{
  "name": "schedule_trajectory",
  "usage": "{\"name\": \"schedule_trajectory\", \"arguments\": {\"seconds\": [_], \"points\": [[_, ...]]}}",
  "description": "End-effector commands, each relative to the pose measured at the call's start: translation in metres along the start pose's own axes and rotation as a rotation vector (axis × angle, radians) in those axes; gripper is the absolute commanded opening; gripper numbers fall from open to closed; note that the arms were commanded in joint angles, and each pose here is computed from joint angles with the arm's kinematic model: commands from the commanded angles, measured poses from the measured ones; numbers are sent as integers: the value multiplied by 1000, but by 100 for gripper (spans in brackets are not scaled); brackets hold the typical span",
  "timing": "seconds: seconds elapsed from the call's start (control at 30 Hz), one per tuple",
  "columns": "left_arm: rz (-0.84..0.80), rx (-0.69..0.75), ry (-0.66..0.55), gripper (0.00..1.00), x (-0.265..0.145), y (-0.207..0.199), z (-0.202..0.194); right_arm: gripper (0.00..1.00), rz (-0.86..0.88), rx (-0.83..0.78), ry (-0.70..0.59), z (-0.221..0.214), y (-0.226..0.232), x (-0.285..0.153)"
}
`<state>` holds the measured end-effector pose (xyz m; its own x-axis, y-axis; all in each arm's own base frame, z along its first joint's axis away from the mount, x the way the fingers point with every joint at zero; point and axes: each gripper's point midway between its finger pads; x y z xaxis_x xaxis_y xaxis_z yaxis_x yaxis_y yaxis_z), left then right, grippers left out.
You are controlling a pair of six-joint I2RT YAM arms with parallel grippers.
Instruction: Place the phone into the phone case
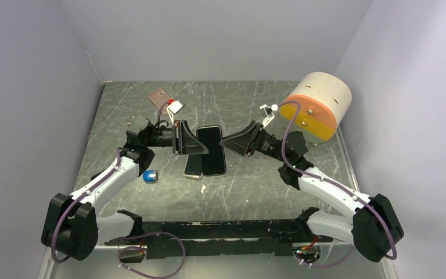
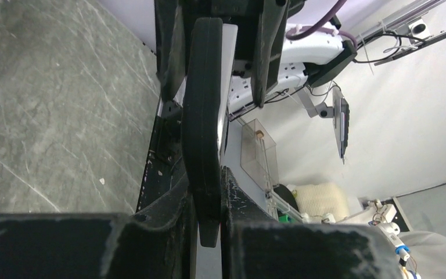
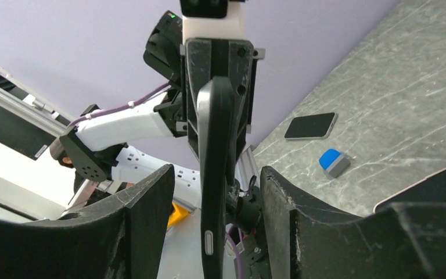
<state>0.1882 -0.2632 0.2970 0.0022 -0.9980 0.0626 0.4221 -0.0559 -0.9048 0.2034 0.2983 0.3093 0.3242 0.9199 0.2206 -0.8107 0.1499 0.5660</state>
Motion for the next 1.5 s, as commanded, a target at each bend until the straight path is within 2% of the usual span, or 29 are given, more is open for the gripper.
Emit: {"name": "schedule_trajectory", "arguments": {"seconds": [0.0, 0.47, 0.53, 0.7, 0.8, 1.03, 1.07, 1.13, 1.27, 1.33, 1.47], "points": [[-24, 112, 45, 3, 0, -18, 0, 57, 56, -71, -25, 26, 17, 6], [15, 80, 70, 3, 2, -5, -3, 34, 26, -106, -14, 40, 10, 20], [39, 64, 68, 3, 2, 0, -3, 27, 23, -108, -14, 40, 10, 21], [183, 16, 35, 2, 0, 25, 4, 0, -43, -112, 3, 38, -2, 20], [240, -23, 47, 3, -2, 37, 3, 0, -83, -127, 21, 36, -9, 19], [249, -19, 38, 3, -2, 38, 4, 0, -98, -182, 49, 36, -8, 16], [236, -15, 42, 3, -2, 35, 4, 3, -99, -182, 51, 36, -8, 16], [187, 7, 40, 3, 0, 25, 4, 17, -90, -164, 63, 32, -7, 16], [111, 68, 12, 3, 2, 3, 9, 38, -50, -118, 93, 19, -5, 13], [102, 88, -2, 3, 2, -3, 12, 43, -46, -99, 110, 10, -7, 10], [90, 113, -35, 3, 2, -10, 17, 46, -47, -72, 153, -6, -11, 4]]}}
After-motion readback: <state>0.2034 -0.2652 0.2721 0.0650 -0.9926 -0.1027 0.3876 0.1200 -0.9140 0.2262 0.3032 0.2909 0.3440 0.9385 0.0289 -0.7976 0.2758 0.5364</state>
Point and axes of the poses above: each gripper's point midway between its finger pads, its own x axis out along the fingers, its own y axis along the line the jaws close on, z = x × y, and after that the axes turned 15 degrees about -x, right-handed
